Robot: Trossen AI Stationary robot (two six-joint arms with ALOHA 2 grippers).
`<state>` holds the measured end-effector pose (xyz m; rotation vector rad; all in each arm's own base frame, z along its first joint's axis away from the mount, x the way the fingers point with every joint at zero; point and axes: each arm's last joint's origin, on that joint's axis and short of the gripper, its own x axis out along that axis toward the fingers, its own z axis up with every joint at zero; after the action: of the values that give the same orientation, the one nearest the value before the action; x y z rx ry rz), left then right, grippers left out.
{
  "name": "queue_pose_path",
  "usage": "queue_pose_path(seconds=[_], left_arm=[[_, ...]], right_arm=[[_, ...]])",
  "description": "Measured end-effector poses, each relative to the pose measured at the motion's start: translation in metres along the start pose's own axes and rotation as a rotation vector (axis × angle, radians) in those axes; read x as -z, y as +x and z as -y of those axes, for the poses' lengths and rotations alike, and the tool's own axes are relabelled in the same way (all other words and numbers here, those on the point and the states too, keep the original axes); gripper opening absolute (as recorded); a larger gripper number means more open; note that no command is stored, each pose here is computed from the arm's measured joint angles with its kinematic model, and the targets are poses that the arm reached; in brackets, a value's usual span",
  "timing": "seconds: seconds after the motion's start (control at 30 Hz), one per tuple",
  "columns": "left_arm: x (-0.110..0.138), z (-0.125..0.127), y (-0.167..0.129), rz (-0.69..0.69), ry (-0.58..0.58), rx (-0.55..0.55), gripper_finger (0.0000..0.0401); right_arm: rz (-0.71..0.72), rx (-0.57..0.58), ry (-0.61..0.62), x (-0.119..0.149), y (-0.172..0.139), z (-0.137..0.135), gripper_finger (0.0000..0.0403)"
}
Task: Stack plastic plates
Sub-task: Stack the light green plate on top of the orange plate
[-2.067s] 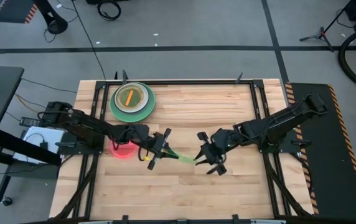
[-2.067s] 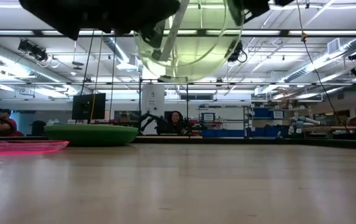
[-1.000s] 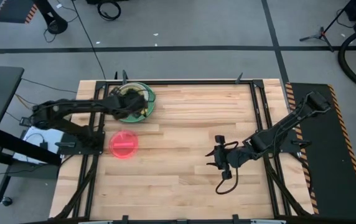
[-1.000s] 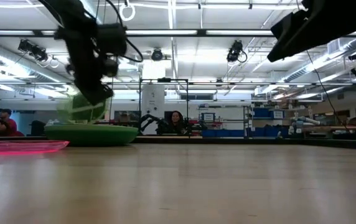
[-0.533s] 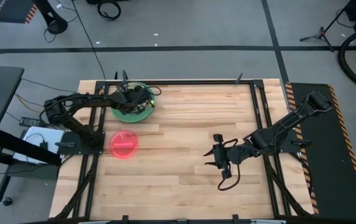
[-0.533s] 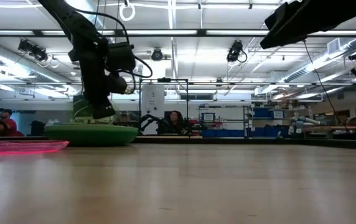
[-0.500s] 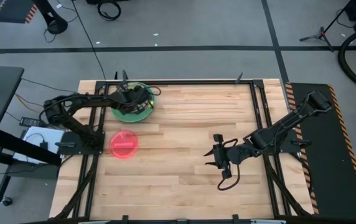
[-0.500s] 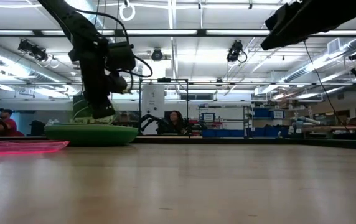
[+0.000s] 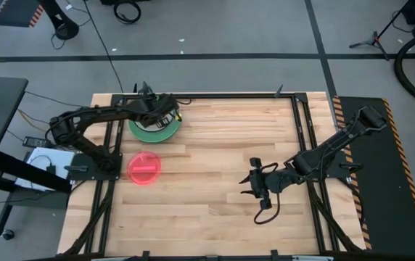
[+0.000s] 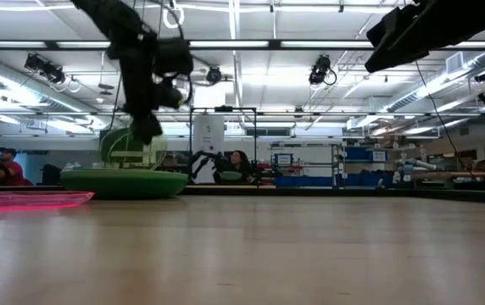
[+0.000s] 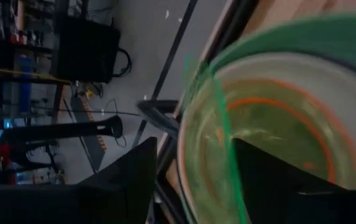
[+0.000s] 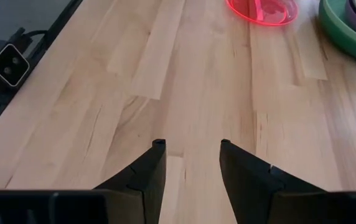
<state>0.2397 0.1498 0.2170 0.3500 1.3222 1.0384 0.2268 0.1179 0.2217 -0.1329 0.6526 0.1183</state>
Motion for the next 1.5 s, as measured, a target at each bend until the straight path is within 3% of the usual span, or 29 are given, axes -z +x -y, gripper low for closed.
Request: queue_pose_path(seconds=[0.17, 0.33, 0.57, 0.8, 0.97, 1.1, 1.3, 1.5], left_arm=[[-0.021, -0.026, -0.045, -0.003, -0.041, 0.035, 0.0210], [-0.020, -0.041, -0.074, -0.056, -0.078, 0.054, 0.0211], [-0.016, -0.032, -0.079, -0.113, -0.186, 0.235, 0.0211], [-0.017, -0.028, -0.080, -0.107, -0.237, 0.233, 0.0211], [-0.033, -0.039, -0.051, -0.073, -0.402, 0.139, 0.0211], [-0.046, -0.037, -0.008, -0.125, -0.495, 0.208, 0.0211], [-0.041, -0.024, 0.056, -0.331, -0.506, 0.210, 0.0211], [-0.032, -0.034, 0.092, -0.407, -0.592, 0.302, 0.0211]], right_arm=[[0.009, 0.016, 0.024, -0.001, 0.000, 0.000, 0.0158], [0.009, 0.013, 0.025, -0.001, 0.000, 0.000, 0.0158], [-0.001, -0.001, 0.009, 0.001, -0.001, -0.003, 0.0158], [-0.004, -0.016, -0.007, 0.002, -0.003, -0.007, 0.0158], [0.001, -0.016, -0.031, 0.001, -0.003, -0.008, 0.0158], [0.006, -0.018, -0.007, 0.001, -0.003, -0.008, 0.0158], [-0.008, -0.081, 0.035, 0.004, -0.007, -0.019, 0.0158], [-0.006, -0.127, 0.023, 0.007, -0.013, -0.033, 0.0158]])
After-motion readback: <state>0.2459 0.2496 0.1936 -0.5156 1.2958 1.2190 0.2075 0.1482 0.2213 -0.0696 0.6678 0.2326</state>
